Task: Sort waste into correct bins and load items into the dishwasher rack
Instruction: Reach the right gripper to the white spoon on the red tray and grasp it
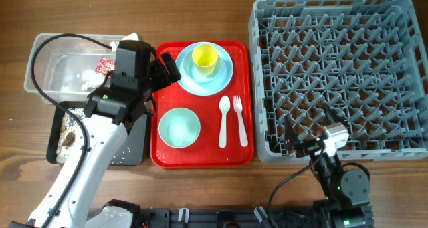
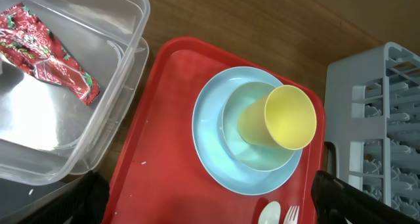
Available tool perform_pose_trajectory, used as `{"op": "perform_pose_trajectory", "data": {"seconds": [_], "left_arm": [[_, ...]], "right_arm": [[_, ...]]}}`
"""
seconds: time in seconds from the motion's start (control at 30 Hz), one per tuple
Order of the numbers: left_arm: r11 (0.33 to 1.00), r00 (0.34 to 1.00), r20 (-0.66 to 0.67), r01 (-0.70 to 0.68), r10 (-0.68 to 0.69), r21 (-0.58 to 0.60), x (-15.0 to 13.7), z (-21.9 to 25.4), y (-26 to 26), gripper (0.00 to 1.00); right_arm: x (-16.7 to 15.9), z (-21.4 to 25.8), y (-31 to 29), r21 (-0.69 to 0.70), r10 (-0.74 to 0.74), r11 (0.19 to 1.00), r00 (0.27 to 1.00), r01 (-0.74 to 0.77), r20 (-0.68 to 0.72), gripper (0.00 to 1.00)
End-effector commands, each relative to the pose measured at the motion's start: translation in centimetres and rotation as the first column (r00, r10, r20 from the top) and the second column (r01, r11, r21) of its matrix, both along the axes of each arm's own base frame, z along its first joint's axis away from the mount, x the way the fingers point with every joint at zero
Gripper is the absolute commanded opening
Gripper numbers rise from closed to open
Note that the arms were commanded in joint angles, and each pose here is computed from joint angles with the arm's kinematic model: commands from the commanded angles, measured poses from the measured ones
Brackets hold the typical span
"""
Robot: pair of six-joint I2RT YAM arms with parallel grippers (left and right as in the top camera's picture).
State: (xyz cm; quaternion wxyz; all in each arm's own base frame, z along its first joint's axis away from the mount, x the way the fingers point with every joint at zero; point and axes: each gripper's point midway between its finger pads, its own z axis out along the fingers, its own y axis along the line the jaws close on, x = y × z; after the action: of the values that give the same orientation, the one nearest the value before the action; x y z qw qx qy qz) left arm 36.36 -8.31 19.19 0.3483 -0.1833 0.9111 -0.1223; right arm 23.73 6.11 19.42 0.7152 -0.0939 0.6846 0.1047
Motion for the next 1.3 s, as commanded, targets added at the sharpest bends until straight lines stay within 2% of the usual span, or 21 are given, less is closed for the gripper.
{"op": "perform_pose_trajectory", "data": {"seconds": [0.0, 0.17, 0.23, 0.3, 0.37, 0.43, 0.5, 0.57, 0.6, 0.63, 0.67, 0.7, 0.73, 0.8, 0.83, 0.93, 1.07, 1.27], "left_arm": [[1.000, 1.000, 0.018, -0.014, 0.013, 0.011, 0.2, 0.7, 0.4, 1.00], [1.000, 1.000, 0.018, -0.014, 0.014, 0.011, 0.2, 0.7, 0.4, 1.00], [1.000, 1.000, 0.018, -0.014, 0.013, 0.011, 0.2, 0.7, 0.4, 1.00], [1.000, 1.000, 0.018, -0.014, 0.013, 0.011, 0.2, 0.7, 0.4, 1.00], [1.000, 1.000, 0.018, -0.014, 0.014, 0.011, 0.2, 0.7, 0.4, 1.00], [1.000, 1.000, 0.018, -0.014, 0.014, 0.011, 0.2, 0.6, 0.4, 1.00], [1.000, 1.000, 0.018, -0.014, 0.013, 0.011, 0.2, 0.7, 0.4, 1.00], [1.000, 1.000, 0.018, -0.014, 0.013, 0.011, 0.2, 0.7, 0.4, 1.00], [1.000, 1.000, 0.018, -0.014, 0.014, 0.011, 0.2, 0.6, 0.4, 1.00], [1.000, 1.000, 0.018, -0.014, 0.014, 0.011, 0.2, 0.7, 0.4, 1.00], [1.000, 1.000, 0.018, -0.014, 0.013, 0.011, 0.2, 0.7, 0.4, 1.00], [1.000, 1.000, 0.018, -0.014, 0.014, 0.011, 0.2, 0.7, 0.4, 1.00], [1.000, 1.000, 0.018, -0.014, 0.014, 0.011, 0.2, 0.6, 0.4, 1.00], [1.000, 1.000, 0.018, -0.014, 0.013, 0.011, 0.2, 0.7, 0.4, 1.00], [1.000, 1.000, 0.018, -0.014, 0.013, 0.011, 0.2, 0.7, 0.4, 1.00], [1.000, 1.000, 0.018, -0.014, 0.013, 0.011, 0.2, 0.7, 0.4, 1.00], [1.000, 1.000, 0.018, -0.014, 0.013, 0.011, 0.2, 0.7, 0.4, 1.00], [1.000, 1.000, 0.018, -0.014, 0.013, 0.011, 0.2, 0.7, 0.4, 1.00]], "right_arm": [[-0.9, 5.5, -0.6, 0.163, -0.011, 0.987, 1.000, 0.010, 0.007, 1.00], [0.1, 9.3, 0.7, 0.149, 0.051, 0.988, 0.988, -0.028, -0.149, 0.99], [1.2, 10.6, 2.2, 0.144, 0.122, 0.986, 0.958, -0.086, -0.259, 1.00], [2.4, 11.8, 3.9, 0.155, 0.196, 0.977, 0.897, -0.145, -0.396, 1.00], [3.4, 13.1, 6.0, 0.199, 0.296, 0.954, 0.809, -0.224, -0.509, 1.00], [3.9, 14.1, 7.9, 0.265, 0.401, 0.915, 0.735, -0.303, -0.546, 1.00], [4.0, 16.1, 11.2, 0.420, 0.602, 0.798, 0.595, -0.432, -0.532, 1.00], [3.9, 16.6, 13.3, 0.559, 0.735, 0.678, 0.444, -0.478, -0.512, 1.00], [4.2, 16.4, 13.8, 0.592, 0.762, 0.648, 0.406, -0.479, -0.505, 1.00], [4.8, 15.6, 14.0, 0.625, 0.768, 0.641, 0.376, -0.446, -0.519, 0.88], [5.5, 14.4, 14.1, 0.643, 0.757, 0.654, 0.355, -0.399, -0.549, 0.78], [6.1, 12.9, 14.2, 0.640, 0.734, 0.679, 0.343, -0.359, -0.586, 0.73], [6.7, 11.0, 14.1, 0.613, 0.683, 0.730, 0.340, -0.303, -0.646, 0.60], [7.3, 7.7, 13.8, 0.518, 0.558, 0.829, 0.347, -0.209, -0.754, 0.36], [7.3, 6.3, 13.7, 0.457, 0.488, 0.872, 0.347, -0.173, -0.801, 0.30], [6.8, 2.9, 13.5, 0.249, 0.257, 0.966, 0.357, -0.069, -0.898, 0.31], [5.6, 0.0, 13.7, 0.017, -0.005, 0.998, 0.361, 0.059, -0.933, 0.36], [3.7, -4.3, 17.0, -0.108, -0.122, 0.992, 0.301, 0.063, -0.946, 0.40]]}}
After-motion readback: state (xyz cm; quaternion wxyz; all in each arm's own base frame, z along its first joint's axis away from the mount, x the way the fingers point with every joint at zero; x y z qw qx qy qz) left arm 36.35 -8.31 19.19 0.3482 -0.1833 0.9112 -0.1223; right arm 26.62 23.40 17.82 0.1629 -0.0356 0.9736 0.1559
